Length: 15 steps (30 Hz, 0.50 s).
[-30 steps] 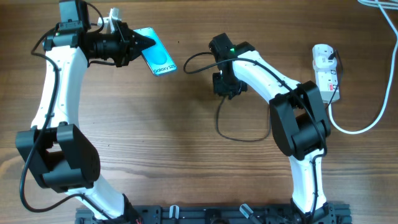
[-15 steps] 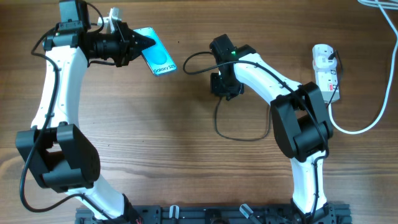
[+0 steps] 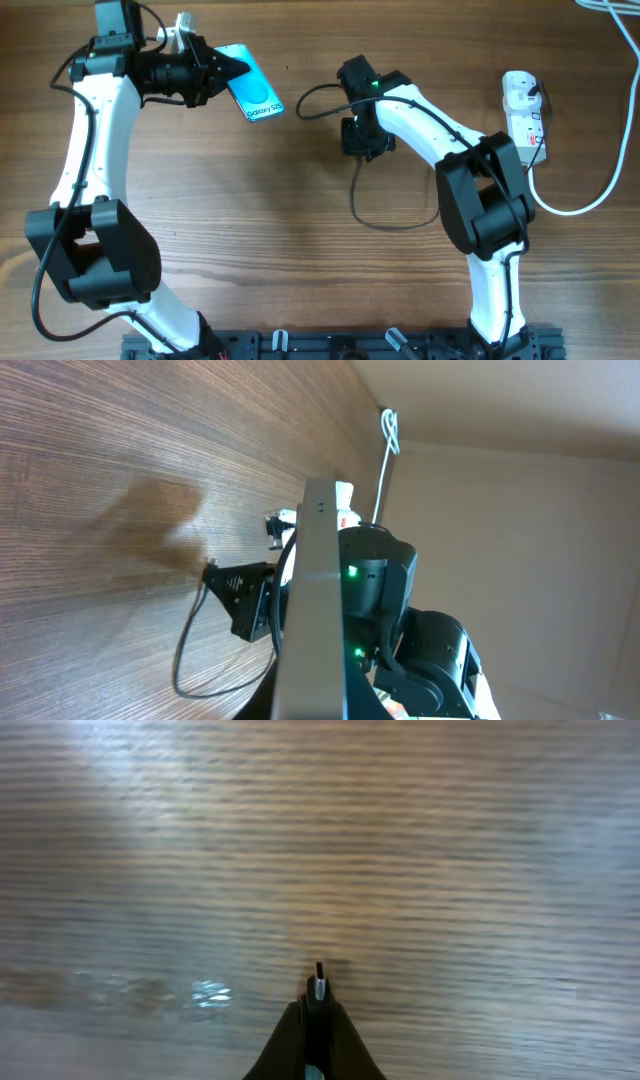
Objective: Plug charger to phone and switch on socket
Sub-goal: 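Grasp the USB-C plug with the right gripper and lift it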
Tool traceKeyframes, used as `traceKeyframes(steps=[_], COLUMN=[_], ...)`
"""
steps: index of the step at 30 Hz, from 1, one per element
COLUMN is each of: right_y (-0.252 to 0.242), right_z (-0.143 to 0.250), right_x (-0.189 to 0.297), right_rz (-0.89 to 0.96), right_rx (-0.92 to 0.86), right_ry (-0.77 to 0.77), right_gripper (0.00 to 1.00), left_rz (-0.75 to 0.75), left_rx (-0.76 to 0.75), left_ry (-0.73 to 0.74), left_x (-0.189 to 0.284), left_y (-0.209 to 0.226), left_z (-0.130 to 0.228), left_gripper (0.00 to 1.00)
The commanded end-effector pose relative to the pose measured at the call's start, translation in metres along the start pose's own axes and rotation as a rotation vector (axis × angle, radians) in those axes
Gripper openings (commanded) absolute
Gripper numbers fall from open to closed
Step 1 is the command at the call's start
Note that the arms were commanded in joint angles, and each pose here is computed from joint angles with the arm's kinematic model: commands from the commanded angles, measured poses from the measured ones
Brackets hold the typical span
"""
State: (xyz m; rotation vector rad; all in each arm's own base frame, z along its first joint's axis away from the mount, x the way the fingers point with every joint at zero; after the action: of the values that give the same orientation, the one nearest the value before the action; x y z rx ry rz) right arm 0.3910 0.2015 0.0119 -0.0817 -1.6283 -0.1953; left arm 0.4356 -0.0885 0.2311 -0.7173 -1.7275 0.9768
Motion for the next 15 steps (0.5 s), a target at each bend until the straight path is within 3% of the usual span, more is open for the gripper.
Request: traceKeyframes(steps=[1,9,15], right_y=[0.006,-0.006,-0.014], right_z=[-0.024,0.013,0.024], right_x=[0.024,-0.012,-0.018], right_rz=[-0.004,0.018,0.039], right_rx=[0.064,0.046,0.024], right_ry=[-0.109,0.056,0.096], right_gripper=[0.05,0.05,0.14], left_rz=[0.043,0.043,0.043], left_rx=[-0.029,-0.029,-0.029], left_ry=[-0.006,-0.006,-0.006], left_x=[0.006,0.006,0.006], left_y=[-0.017,-0.017,-0.017], left_z=[0.000,0.000,0.000], left_gripper=[0.04,0.04,0.04])
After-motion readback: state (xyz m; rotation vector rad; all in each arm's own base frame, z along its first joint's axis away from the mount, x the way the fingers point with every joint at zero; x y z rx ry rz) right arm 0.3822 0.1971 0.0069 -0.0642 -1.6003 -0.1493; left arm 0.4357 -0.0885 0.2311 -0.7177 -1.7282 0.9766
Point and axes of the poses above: each gripper's point midway between its finger pads, its own x axis back along the fingers, its own y axis along the line the jaws close on, z = x × y, the point moved 1 cm from there along x, back along the fingers, and after that the axes turned 12 degrees about -x, right-handed, at the moved point
